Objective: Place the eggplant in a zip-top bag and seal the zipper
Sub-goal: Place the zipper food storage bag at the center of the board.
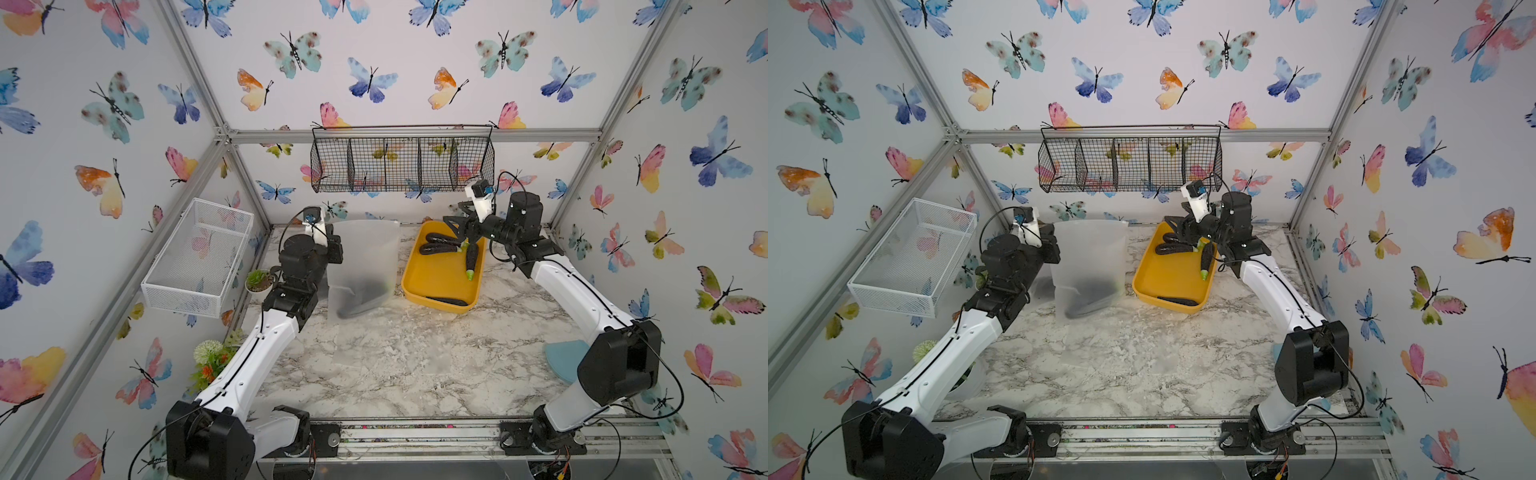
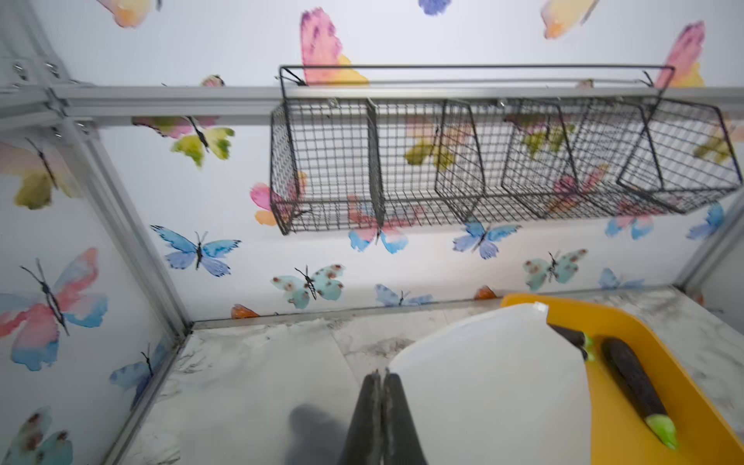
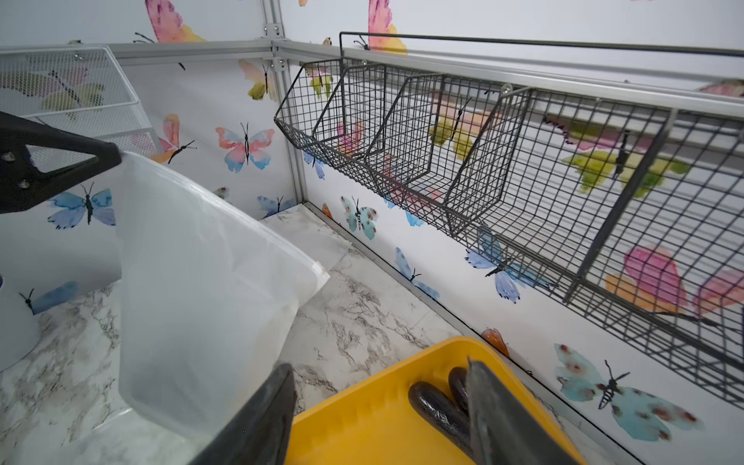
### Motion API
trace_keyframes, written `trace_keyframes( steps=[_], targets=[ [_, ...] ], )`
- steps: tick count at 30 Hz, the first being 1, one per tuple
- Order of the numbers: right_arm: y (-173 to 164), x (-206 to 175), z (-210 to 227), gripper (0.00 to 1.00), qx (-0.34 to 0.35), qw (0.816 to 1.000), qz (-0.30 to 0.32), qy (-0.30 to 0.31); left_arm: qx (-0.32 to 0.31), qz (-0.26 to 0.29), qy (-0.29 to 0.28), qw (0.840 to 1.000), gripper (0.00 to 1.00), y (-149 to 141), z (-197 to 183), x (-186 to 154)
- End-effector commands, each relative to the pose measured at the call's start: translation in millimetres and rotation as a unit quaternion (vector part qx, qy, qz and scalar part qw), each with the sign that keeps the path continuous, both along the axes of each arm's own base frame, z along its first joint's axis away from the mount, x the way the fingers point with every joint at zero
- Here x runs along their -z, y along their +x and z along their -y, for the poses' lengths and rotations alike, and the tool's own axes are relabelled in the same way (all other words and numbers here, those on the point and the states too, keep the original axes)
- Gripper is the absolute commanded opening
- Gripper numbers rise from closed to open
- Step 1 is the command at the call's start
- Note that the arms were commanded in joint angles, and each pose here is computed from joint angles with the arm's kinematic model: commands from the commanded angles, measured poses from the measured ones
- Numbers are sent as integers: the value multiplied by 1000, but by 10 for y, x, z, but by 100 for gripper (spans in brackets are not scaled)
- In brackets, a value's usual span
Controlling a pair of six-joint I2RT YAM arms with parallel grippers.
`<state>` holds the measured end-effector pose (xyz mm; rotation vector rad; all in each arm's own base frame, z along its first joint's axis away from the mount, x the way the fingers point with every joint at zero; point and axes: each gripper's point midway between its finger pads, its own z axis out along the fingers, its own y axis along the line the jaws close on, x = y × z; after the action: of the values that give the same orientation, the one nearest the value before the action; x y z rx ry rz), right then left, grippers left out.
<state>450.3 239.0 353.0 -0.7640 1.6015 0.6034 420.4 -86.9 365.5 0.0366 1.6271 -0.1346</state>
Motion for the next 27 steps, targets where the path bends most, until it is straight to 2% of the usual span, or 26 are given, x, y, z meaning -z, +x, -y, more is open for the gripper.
trace_keyframes(
  steps=[1, 4, 5, 7, 8, 9, 10, 11, 15, 17, 20, 22, 23, 25, 27],
  targets=[
    [9, 19, 44, 68, 17, 1000, -11, 15, -37, 44, -20, 998, 0, 340, -177, -176],
    [-58, 96, -11, 68, -5, 1000, -22, 17, -27, 6, -9, 1000, 0, 762, -190, 254],
    [-73, 114, -24, 68, -10, 999, -27, 17, -24, -14, -4, 1000, 3, 897, -184, 409],
    [-102, 131, -39, 68, -14, 999, -30, 11, -28, -41, 12, 999, 21, 1082, -170, 652],
    [-108, 143, -28, 68, -11, 999, -30, 7, -39, -49, 14, 998, 24, 1148, -198, 725],
    [-121, 151, -19, 68, -10, 1000, -28, 4, -63, -56, 18, 996, 31, 1190, -274, 781],
    [-132, 154, -12, 68, -10, 1000, -27, 1, -81, -63, 22, 994, 42, 1210, -332, 806],
    [-140, 163, -2, 68, -8, 1000, -27, -1, -113, -68, 29, 991, 57, 1210, -421, 795],
    [-164, 239, -16, 68, -14, 999, -36, -4, -218, -87, 82, 969, 60, 1058, -533, 657],
    [-162, 302, -33, 68, -18, 999, -44, -4, -219, -96, 117, 964, 60, 950, -296, 658],
    [-161, 407, -60, 68, -21, 998, -56, -6, -181, -125, 131, 967, 62, 773, 205, 935],
    [-169, 473, -75, 68, -23, 998, -61, -7, -134, -157, 144, 968, 64, 703, 545, 1269],
    [-174, 509, -86, 68, -24, 998, -64, -9, -97, -181, 132, 970, 64, 706, 705, 1483],
    [-183, 562, -90, 68, -24, 997, -68, -13, -68, -219, 120, 966, 65, 770, 859, 1817],
    [-190, 593, -91, 68, -24, 997, -71, -13, -80, -240, 141, 957, 65, 897, 884, 2028]
  ],
)
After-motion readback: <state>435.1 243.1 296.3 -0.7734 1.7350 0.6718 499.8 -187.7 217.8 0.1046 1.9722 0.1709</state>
